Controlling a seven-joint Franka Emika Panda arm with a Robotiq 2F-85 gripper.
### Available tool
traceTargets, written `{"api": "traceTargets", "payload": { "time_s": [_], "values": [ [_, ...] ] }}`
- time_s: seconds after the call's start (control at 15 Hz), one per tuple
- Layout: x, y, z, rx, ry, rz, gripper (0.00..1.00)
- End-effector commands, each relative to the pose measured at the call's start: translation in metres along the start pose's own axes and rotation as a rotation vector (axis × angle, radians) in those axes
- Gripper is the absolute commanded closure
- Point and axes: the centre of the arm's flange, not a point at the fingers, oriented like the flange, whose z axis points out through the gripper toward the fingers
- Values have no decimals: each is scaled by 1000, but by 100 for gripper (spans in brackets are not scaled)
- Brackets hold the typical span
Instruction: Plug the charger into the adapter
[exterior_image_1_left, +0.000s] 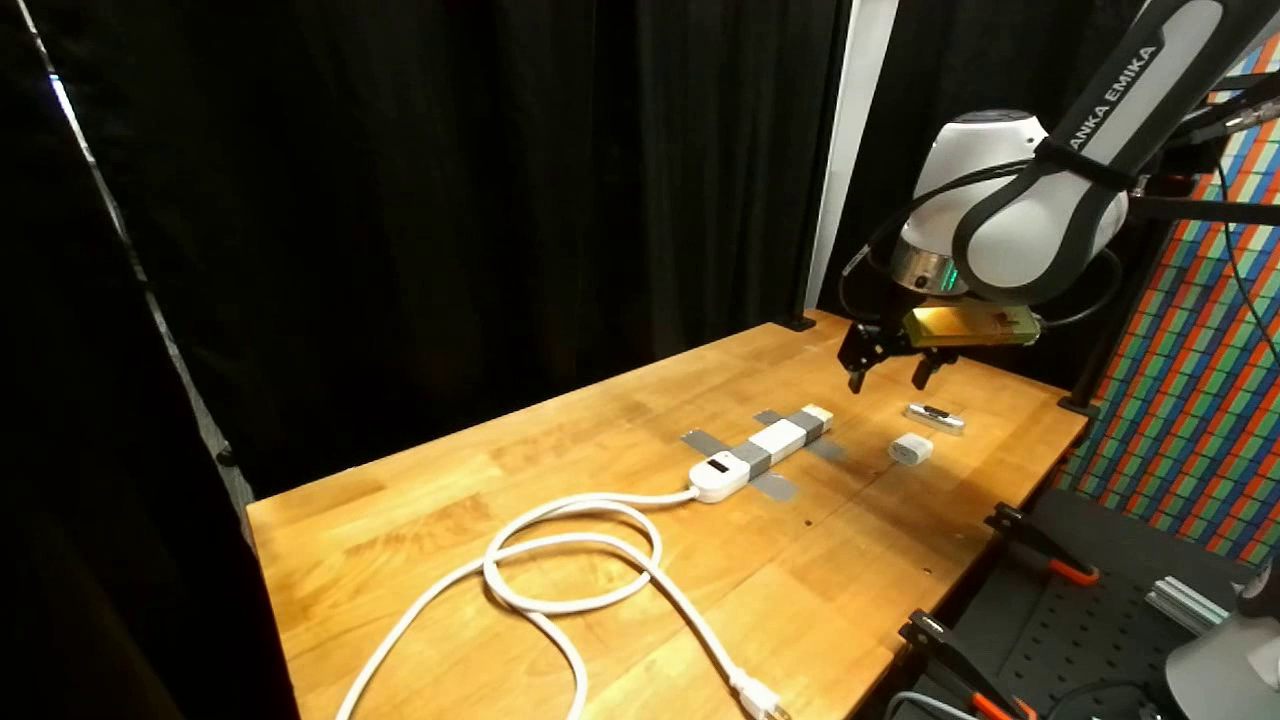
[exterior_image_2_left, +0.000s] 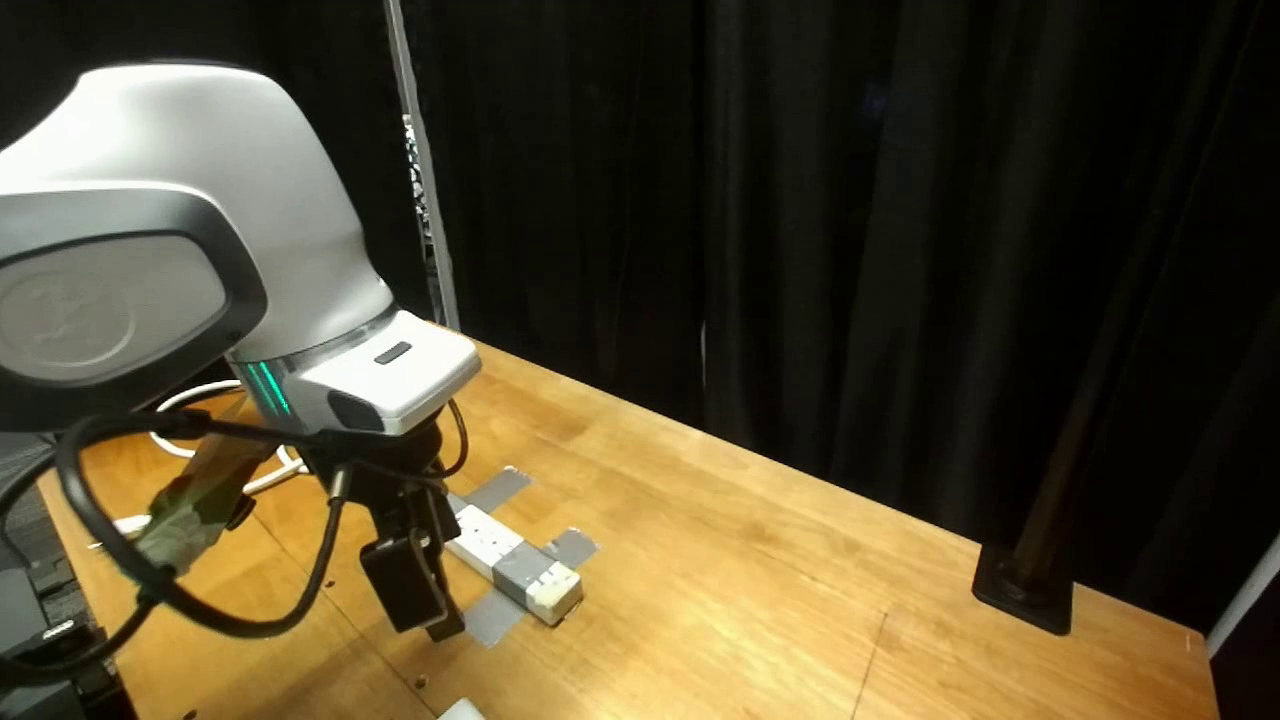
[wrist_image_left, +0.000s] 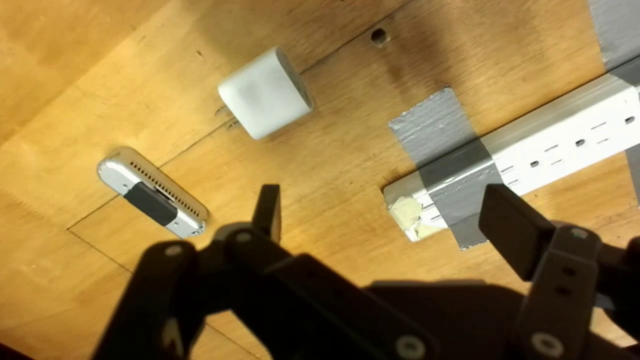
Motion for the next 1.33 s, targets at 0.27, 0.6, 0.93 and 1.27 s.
{"api": "traceTargets", "payload": {
  "time_s": [0.27, 0.6, 0.93, 1.27],
  "values": [
    [0, 0, 0, 1, 2, 0, 0],
    [-14, -2, 15, -95, 121, 280, 0],
    [-1, -9, 31, -199, 185, 479, 0],
    [-5, -20, 55, -371, 225, 652, 0]
  ]
}}
